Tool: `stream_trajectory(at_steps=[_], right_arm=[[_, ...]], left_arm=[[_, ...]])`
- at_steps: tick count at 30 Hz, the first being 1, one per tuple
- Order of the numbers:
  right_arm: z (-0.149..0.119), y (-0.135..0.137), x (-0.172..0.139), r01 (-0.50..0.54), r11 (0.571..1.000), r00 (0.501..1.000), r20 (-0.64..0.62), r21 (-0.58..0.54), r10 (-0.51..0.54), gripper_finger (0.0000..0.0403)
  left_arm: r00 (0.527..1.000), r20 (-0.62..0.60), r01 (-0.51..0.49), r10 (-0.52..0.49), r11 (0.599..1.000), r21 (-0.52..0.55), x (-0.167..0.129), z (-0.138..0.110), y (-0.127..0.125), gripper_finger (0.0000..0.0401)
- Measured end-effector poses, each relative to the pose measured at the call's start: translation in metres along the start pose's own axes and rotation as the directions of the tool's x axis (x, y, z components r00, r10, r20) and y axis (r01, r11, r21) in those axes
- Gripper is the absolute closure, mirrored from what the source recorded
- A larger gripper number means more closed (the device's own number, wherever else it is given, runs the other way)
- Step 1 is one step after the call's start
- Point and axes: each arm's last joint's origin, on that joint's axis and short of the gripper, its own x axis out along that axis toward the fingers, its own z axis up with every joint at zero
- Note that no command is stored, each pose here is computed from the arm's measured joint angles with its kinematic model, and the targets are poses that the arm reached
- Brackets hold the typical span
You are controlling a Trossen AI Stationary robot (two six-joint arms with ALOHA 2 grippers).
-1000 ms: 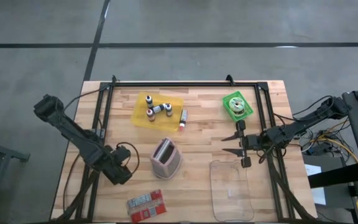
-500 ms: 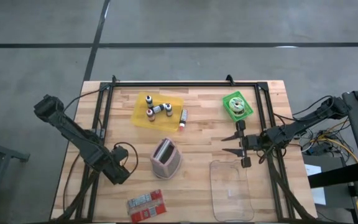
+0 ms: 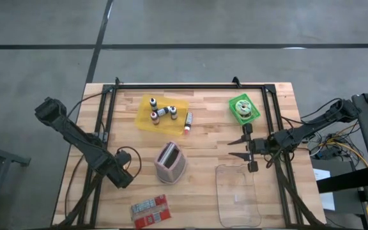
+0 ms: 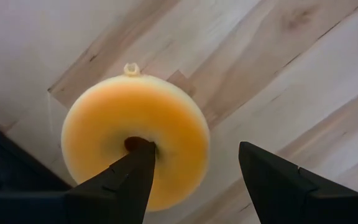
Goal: Pick & Place Food Item
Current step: Put the pink donut into the green bin
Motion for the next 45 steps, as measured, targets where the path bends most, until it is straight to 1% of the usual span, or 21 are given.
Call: stream_trajectory(at_steps=[8,15,20,22,25,27,29,33,34,38,40,45], right_arm=[[0.000,0.000,0.000,0.000,1.000,1.000,0.000,0.000,0.000,0.0243],[0.000,0.000,0.000,0.001,1.000,1.000,0.002,0.001,-0.001,0.0243],[0.000,0.000,0.000,0.000,1.000,1.000,0.003,0.001,0.000,0.0243],[0.000,0.000,0.000,0.001,1.000,1.000,0.004,0.001,-0.001,0.0243],[0.000,0.000,0.000,0.001,1.000,1.000,0.004,0.002,-0.001,0.0243],[0.000,0.000,0.000,0.001,1.000,1.000,0.004,0.002,-0.001,0.0243],[0.000,0.000,0.000,0.001,1.000,1.000,0.004,0.002,-0.001,0.0243],[0.000,0.000,0.000,0.001,1.000,1.000,0.004,0.001,-0.001,0.0243],[0.000,0.000,0.000,0.001,1.000,1.000,0.004,0.002,-0.001,0.0243],[0.000,0.000,0.000,0.001,1.000,1.000,0.003,0.001,-0.001,0.0243],[0.000,0.000,0.000,0.001,1.000,1.000,0.003,0.001,-0.001,0.0243],[0.000,0.000,0.000,0.001,1.000,1.000,0.002,0.001,-0.001,0.0243]], left_arm=[[1.000,-0.024,0.001,-0.001,1.000,-0.008,0.011,-0.001,0.005,0.0165],[0.997,-0.026,0.068,-0.068,0.998,-0.008,0.026,0.000,0.009,0.0165],[0.998,-0.026,0.063,-0.063,0.998,-0.006,0.026,0.000,0.009,0.0166],[0.998,-0.026,0.059,-0.059,0.998,0.005,0.026,0.000,0.008,0.0174],[0.998,-0.026,0.050,-0.049,0.998,0.023,0.025,0.000,0.009,0.0204],[0.999,-0.025,0.040,-0.039,0.999,0.027,0.026,0.000,0.010,0.0235],[0.999,-0.025,0.030,-0.029,0.999,0.029,0.026,0.000,0.011,0.0274],[0.999,-0.021,0.041,-0.040,0.997,0.060,0.025,0.000,0.010,0.0366],[0.999,-0.017,0.044,-0.043,0.997,0.071,0.025,0.000,0.009,0.0380],[0.998,0.006,0.064,-0.065,0.989,0.135,0.021,0.000,0.005,0.0390],[0.992,0.049,0.109,-0.118,0.981,0.162,0.015,0.002,-0.002,0.0395],[0.968,0.186,0.121,-0.170,0.962,0.245,-0.001,0.005,-0.010,0.0397]])
